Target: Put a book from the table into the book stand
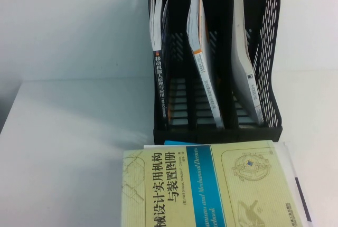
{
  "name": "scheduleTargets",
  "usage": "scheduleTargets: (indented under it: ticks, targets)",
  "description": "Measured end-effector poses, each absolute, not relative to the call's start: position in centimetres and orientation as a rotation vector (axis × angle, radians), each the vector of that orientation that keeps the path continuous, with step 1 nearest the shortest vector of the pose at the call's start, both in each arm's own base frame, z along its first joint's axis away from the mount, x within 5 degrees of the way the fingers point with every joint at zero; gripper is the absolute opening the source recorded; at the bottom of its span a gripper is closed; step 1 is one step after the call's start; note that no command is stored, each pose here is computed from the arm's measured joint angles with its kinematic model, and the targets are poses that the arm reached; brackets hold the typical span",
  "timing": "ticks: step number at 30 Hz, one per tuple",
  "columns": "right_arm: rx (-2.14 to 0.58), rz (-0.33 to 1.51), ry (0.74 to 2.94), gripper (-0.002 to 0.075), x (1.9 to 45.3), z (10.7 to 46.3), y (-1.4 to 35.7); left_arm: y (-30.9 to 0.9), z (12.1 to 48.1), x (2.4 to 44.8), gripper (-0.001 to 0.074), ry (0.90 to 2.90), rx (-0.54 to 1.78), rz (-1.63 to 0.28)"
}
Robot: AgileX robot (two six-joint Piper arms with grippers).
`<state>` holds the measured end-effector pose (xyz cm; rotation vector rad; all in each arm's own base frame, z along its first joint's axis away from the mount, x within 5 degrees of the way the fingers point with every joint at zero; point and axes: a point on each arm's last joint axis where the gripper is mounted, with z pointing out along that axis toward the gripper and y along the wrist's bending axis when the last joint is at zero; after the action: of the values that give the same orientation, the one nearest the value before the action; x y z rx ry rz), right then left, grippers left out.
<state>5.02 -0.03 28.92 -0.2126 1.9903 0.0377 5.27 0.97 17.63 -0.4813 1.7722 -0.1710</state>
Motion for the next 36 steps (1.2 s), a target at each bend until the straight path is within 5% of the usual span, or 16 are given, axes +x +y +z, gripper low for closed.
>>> scheduleTargets:
  ticks: [8,28,36]
  targets:
    - [-0.213,0.038,1.99,0.0,5.0,28.9,0.0,0.0,17.6,5.3,-0.0002,1.835,-0.19,-0.143]
    - [-0.209,0.041,1.982,0.0,4.9,29.0,-0.1,-0.1,17.6,5.3,-0.0002,1.838,-0.165,-0.15]
    - [0.025,-0.073,1.895,0.0,3.4,29.1,-1.2,-0.1,17.6,5.3,-0.0002,1.84,-0.165,-0.15]
